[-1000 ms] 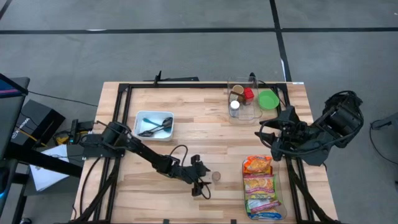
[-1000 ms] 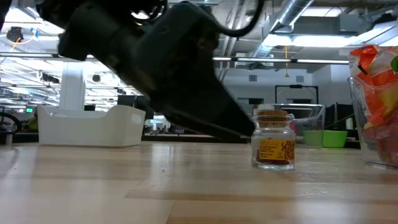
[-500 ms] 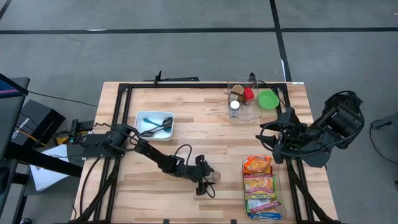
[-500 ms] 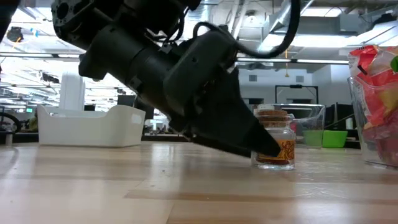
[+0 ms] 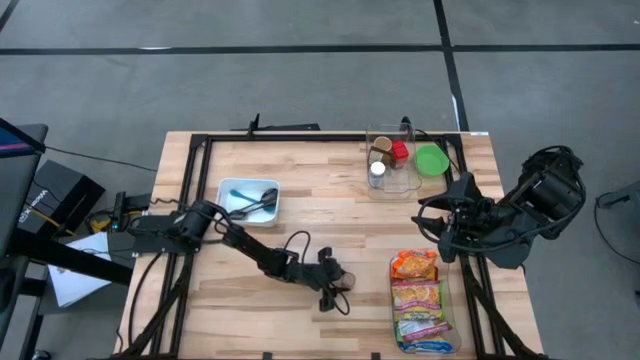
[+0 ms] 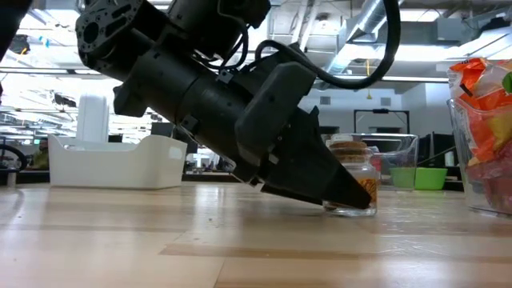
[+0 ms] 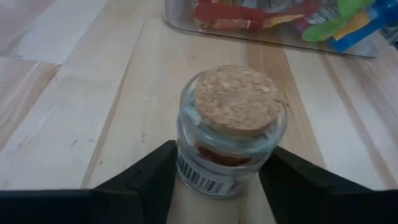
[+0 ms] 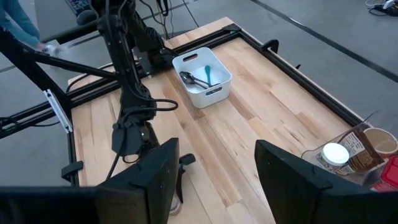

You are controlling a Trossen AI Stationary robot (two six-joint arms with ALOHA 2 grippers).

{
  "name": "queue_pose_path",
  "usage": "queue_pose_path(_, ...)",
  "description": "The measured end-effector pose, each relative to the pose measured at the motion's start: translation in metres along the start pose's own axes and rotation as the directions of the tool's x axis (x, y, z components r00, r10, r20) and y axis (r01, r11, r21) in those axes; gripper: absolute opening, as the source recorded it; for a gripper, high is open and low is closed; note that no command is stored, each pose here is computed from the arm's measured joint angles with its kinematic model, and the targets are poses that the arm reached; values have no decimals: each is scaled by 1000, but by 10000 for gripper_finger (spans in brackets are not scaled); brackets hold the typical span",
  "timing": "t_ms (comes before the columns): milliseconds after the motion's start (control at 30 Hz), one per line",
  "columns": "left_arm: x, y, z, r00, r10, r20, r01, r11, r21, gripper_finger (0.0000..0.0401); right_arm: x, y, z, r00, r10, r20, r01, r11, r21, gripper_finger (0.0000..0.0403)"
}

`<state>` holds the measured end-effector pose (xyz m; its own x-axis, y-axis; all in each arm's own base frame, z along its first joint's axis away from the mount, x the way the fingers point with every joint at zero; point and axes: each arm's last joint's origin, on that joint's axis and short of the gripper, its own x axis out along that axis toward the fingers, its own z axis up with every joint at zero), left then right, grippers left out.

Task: Pick & Place Food Item
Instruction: Put the brown spice bottle into the top transparent bin

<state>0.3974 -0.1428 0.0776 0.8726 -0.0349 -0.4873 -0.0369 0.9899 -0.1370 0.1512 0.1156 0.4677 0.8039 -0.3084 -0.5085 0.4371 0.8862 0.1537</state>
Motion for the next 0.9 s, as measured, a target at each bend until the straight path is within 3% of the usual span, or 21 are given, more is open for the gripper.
queue_pose_path(100, 0, 0, 0, 999, -34, -6, 34, 999, -2, 178, 0, 0, 0, 1000, 0, 0, 0, 1000, 0, 205)
queue_pose_path(333, -6, -1, 10, 997, -79, -20, 79, 997, -8, 178, 0, -2, -2, 1000, -2, -26, 2, 1000, -22, 205)
queue_pose_path(500, -28, 0, 45, 997, -76, 23, 75, 997, 24, 178, 2, 3, -4, 997, 21, -77, -26, 998, -60, 205)
queue_pose_path(667, -65, 9, 89, 997, -54, 55, 49, 996, 80, 178, 14, 21, -13, 989, 20, -148, -49, 979, -196, 205)
queue_pose_path(900, -110, 30, 126, 998, 39, 57, -46, 990, 133, 178, 46, 51, -10, 993, 45, -112, -75, 956, -284, 205)
